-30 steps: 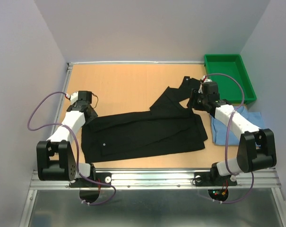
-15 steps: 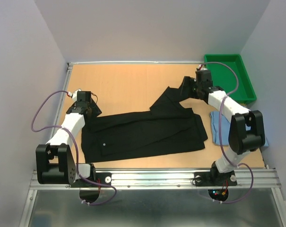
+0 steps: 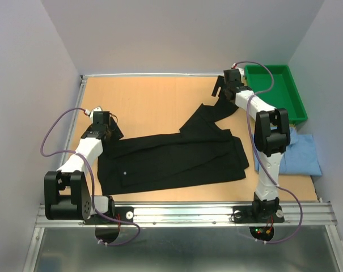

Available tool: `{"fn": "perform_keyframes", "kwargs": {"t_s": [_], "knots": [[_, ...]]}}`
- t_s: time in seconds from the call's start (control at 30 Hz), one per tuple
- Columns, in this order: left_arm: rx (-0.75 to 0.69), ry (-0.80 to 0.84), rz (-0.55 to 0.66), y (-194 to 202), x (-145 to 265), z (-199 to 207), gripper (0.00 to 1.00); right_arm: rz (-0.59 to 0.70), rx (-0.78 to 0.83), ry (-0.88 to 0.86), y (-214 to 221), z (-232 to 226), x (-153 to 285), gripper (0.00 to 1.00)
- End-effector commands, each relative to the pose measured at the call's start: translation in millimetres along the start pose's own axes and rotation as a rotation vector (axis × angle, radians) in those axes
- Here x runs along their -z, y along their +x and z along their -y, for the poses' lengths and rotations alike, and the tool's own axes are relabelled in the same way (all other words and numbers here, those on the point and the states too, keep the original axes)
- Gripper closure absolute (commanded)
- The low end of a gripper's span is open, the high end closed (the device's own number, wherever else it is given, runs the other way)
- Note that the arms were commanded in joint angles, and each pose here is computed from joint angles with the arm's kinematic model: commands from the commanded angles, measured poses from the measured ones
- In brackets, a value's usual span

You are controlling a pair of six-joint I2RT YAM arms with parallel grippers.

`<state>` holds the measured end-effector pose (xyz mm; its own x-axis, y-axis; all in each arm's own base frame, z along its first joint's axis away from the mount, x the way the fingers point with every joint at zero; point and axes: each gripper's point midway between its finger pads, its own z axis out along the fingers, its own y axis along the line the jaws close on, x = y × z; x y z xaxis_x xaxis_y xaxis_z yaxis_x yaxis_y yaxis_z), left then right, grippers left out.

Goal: Fold and stack the long sleeve shirts
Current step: Fold the shirt

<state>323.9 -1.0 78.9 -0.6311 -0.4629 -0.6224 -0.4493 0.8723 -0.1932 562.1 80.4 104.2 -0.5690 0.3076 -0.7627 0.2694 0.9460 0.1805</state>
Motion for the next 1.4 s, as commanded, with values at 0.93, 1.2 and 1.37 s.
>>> {"fn": "perform_keyframes", "kwargs": {"t_s": [0.93,1.2,1.37], "knots": [[-0.048,0.04,0.071,-7.5,2.8,3.3,0.3,0.115,0.122,-0.182,-50.5,-59.4,-51.9,0.99],[-0.047,0.048,0.089,-13.1,4.7,5.7,0.3,0.291,0.125,-0.514,-143.6,-135.3,62.0,0.99],[-0.044,0.05,0.098,-16.5,6.5,6.7,0.3,0.295,0.184,-0.696,-141.4,-166.6,136.0,0.99]]}}
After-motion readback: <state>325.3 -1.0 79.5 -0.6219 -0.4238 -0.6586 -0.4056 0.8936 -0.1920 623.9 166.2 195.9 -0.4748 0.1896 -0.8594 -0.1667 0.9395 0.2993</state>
